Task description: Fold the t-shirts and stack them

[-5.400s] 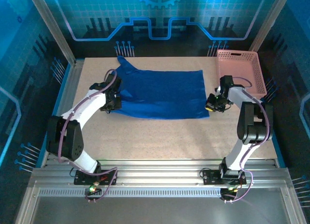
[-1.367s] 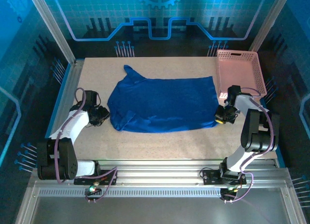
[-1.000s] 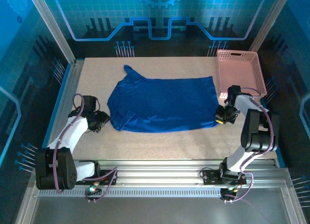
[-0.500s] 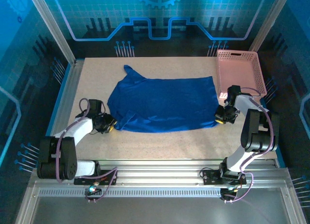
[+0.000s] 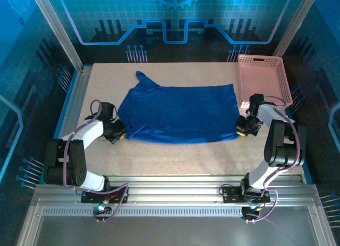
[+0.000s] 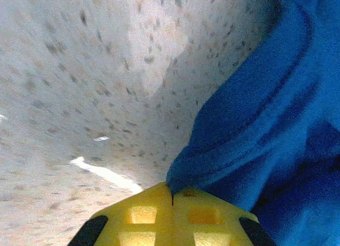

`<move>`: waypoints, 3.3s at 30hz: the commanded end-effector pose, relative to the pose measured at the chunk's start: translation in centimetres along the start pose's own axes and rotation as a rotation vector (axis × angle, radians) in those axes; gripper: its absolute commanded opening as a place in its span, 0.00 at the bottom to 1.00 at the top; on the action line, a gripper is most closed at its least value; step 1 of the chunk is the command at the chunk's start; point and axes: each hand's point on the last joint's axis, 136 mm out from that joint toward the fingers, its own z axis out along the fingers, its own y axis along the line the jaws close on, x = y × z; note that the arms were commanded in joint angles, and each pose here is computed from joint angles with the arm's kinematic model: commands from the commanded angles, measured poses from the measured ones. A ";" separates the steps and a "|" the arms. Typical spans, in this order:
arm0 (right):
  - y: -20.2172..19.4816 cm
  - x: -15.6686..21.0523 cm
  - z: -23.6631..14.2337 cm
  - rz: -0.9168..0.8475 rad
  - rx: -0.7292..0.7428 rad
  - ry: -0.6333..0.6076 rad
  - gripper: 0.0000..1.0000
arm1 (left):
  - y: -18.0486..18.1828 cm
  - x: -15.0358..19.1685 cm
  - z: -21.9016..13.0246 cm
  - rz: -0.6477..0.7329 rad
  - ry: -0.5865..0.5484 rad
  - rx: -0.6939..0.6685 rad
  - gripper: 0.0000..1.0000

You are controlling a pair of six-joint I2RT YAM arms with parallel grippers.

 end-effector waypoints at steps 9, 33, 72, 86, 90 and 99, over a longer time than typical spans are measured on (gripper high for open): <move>-0.3 -0.1 -0.7 -0.030 0.024 -0.010 0.00 | 4.7 -1.0 -2.1 0.242 0.036 -0.319 0.10; -0.1 0.4 -0.4 -0.036 0.027 -0.002 0.00 | -5.1 3.8 -6.0 0.451 -0.030 -0.009 0.55; -0.6 0.8 0.2 -0.041 0.059 0.013 0.00 | -4.9 0.7 0.8 0.872 0.052 -0.315 0.06; -1.6 0.6 0.3 -0.052 0.094 0.025 0.00 | -6.6 -2.6 -0.2 0.897 0.055 -0.216 0.07; -2.1 0.5 0.0 -0.054 0.109 0.019 0.00 | -7.0 -2.6 -0.2 0.867 0.113 -0.109 0.10; -2.1 0.2 -0.1 -0.060 0.112 0.018 0.00 | -7.6 -3.6 0.5 0.675 0.207 0.111 0.16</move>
